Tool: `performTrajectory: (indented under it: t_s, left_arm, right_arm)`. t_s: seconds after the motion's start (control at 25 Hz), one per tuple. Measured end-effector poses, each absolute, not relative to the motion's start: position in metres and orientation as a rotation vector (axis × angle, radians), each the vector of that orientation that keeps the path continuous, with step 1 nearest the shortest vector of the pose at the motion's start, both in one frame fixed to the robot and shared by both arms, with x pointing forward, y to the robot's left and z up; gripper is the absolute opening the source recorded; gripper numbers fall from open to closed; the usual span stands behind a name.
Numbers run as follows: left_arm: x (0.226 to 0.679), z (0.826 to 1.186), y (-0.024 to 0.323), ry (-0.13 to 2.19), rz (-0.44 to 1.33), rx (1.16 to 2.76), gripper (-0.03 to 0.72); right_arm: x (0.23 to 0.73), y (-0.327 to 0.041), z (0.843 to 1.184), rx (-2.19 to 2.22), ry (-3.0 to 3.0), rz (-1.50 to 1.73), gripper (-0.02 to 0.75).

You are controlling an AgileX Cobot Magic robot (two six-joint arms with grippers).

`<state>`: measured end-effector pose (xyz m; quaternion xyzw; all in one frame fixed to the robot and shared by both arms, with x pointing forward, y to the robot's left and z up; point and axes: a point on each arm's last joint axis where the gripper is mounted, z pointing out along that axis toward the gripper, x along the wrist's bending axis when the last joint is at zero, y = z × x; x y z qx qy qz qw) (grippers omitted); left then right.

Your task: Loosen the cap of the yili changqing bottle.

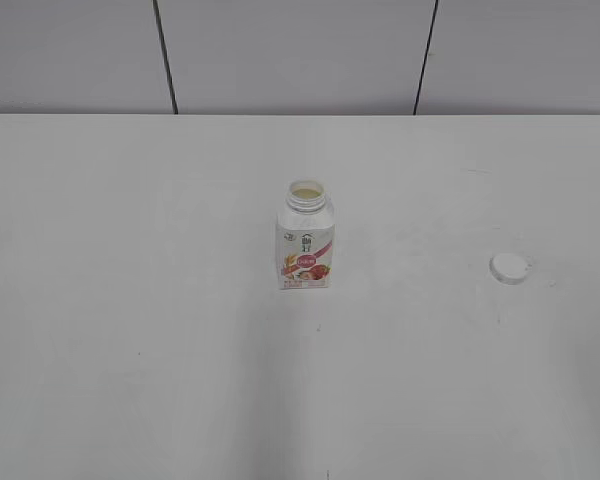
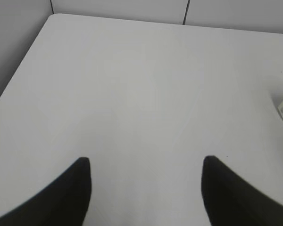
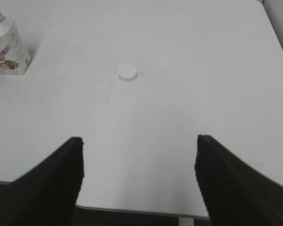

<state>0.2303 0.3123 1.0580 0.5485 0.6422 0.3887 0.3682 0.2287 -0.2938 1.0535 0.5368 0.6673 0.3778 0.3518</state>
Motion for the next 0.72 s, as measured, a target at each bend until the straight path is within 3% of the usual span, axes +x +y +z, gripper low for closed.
performTrajectory:
  t_s: [0.72]
  left_arm:
    - [0.2303, 1.0580, 0.3122, 1.648, 0.997, 1.409, 0.457]
  right_arm:
    - [0.2287, -0.2939, 1.0535, 1.390, 1.727, 0.978, 0.582]
